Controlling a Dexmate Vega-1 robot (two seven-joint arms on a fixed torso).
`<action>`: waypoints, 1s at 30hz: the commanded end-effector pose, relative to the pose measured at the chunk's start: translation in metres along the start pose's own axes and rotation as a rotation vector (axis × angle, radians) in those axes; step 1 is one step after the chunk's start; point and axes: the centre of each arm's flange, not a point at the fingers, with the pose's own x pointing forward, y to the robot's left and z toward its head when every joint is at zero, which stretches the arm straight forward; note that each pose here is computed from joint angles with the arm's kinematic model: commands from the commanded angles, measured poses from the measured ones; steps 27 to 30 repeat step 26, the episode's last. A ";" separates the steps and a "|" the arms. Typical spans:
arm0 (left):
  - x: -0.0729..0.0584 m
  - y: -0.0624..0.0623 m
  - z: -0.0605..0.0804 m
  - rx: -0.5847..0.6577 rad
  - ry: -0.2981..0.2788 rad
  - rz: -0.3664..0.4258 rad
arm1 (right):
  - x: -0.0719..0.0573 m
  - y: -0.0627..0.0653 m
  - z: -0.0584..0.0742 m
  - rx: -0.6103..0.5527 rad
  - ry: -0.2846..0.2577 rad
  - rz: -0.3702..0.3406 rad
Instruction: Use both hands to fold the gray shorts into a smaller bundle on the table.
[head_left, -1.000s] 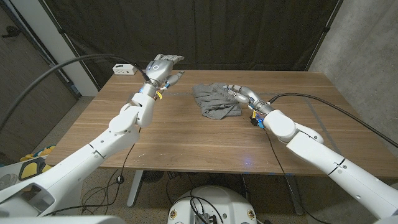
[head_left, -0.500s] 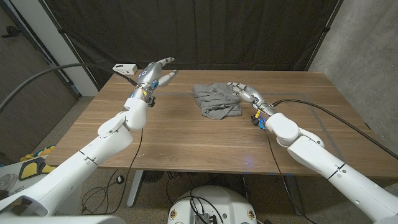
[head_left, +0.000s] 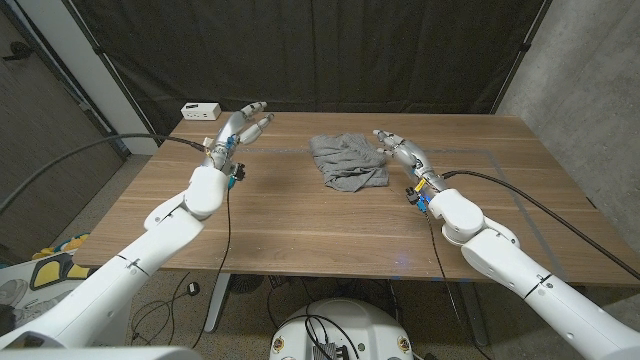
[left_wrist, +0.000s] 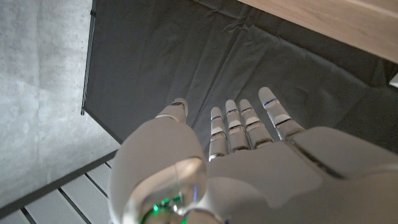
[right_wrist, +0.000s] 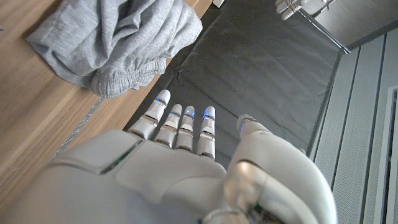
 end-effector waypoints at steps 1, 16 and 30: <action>-0.008 0.002 -0.020 -0.245 -0.015 -0.060 | -0.009 -0.006 -0.013 0.099 -0.035 -0.062; -0.011 -0.012 -0.037 -0.485 -0.048 -0.123 | -0.028 -0.024 -0.012 0.110 -0.080 -0.233; -0.019 -0.023 -0.048 -0.523 0.002 -0.129 | -0.044 -0.004 -0.008 0.037 -0.130 -0.290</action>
